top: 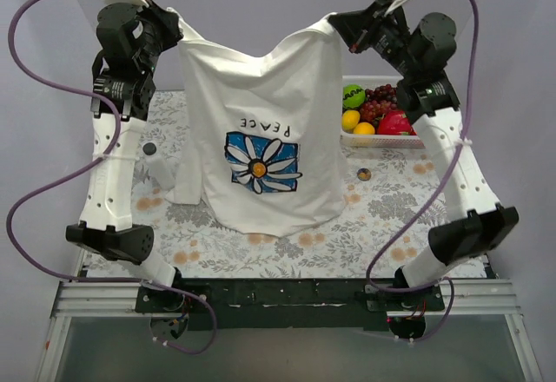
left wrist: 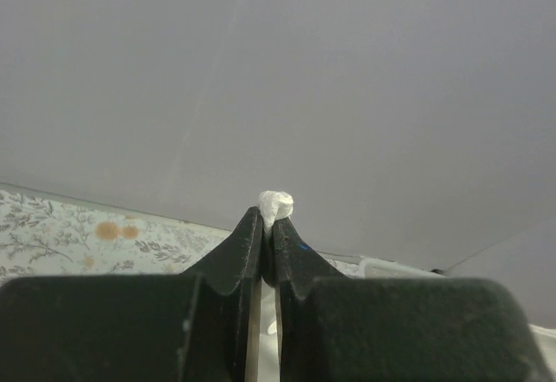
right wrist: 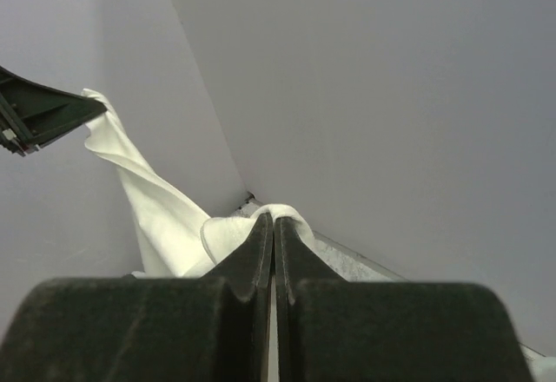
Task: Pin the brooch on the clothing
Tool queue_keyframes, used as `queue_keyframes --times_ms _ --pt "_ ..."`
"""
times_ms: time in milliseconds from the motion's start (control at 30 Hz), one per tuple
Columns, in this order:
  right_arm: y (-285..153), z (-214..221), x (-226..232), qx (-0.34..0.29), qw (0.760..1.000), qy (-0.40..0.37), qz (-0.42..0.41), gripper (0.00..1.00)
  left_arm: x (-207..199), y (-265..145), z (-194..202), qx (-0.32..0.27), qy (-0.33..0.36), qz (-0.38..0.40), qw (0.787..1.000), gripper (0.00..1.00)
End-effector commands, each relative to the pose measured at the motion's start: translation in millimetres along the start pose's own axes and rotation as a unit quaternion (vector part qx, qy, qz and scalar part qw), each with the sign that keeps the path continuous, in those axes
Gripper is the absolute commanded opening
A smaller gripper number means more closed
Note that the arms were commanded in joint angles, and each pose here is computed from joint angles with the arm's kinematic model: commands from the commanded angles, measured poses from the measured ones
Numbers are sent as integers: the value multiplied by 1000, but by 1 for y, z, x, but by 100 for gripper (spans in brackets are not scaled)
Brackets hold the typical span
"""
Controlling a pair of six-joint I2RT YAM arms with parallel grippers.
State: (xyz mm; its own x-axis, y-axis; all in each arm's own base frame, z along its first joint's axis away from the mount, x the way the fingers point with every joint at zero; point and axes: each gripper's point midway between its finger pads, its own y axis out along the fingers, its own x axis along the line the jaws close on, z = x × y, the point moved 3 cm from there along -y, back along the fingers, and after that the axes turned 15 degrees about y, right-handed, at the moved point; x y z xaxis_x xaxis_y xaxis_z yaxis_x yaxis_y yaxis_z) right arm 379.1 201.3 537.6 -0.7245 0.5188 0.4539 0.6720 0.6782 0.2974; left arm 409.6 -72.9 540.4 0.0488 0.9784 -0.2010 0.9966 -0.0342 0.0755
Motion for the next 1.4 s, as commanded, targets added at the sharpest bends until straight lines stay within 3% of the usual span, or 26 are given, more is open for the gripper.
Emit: queue_keyframes --times_ms 0,67,100,333,500,533,600,633,667,700,733,767,833,867,1000,1133,1167,1267,1367 --pt "30 -44 10 -63 996 -23 -52 1 15 17 -29 -57 -8 -8 998 0" --pt "53 -37 -18 -54 997 -10 -46 1 23 33 -41 -73 -8 -15 997 0" --pt "53 -63 0 -82 994 -17 -71 1 26 38 -43 -78 -7 -17 997 0" --pt "51 -101 4 -177 978 -69 -91 1 38 32 -92 -172 -13 -2 985 0" --pt "37 -99 -8 -165 981 -77 -73 1 44 18 -87 -170 -11 -21 985 0" --pt "38 -81 -25 -145 986 -63 -59 1 45 17 -80 -163 -11 -21 986 0" --pt "26 -76 -19 -138 986 -65 -61 1 51 21 -45 -132 -15 -22 991 0" --pt "24 -45 -45 -107 993 -47 -33 1 49 7 -47 -139 -20 -18 990 0" --pt "17 -37 -47 -105 993 -48 -30 1 52 7 -35 -127 -21 -22 992 0" --pt "3 -33 -40 -106 993 -47 -26 1 60 14 3 -84 -24 -35 996 0" --pt "-5 -20 -44 -101 994 -40 -19 1 61 3 7 -80 -31 -36 996 0" --pt "-17 23 -74 -71 997 -9 20 1 65 0 24 -61 -36 -44 997 0" --pt "-41 32 -66 -78 997 -8 26 1 75 -7 75 -11 -48 -58 997 0" --pt "-55 69 -86 -50 997 15 56 1 74 -22 75 -14 -54 -58 997 0" --pt "-102 130 -93 14 993 66 96 1 82 -50 140 62 -76 -69 993 0" --pt "-150 208 -112 106 974 126 154 1 83 -82 211 160 -119 -68 978 0" --pt "-161 222 -115 124 968 136 168 1 83 -94 246 211 -137 -66 965 0" --pt "-197 269 -122 185 945 170 211 1 86 -122 296 298 -157 -85 938 0" --pt "-231 306 -122 235 918 210 241 1 90 -145 318 348 -170 -111 915 0"
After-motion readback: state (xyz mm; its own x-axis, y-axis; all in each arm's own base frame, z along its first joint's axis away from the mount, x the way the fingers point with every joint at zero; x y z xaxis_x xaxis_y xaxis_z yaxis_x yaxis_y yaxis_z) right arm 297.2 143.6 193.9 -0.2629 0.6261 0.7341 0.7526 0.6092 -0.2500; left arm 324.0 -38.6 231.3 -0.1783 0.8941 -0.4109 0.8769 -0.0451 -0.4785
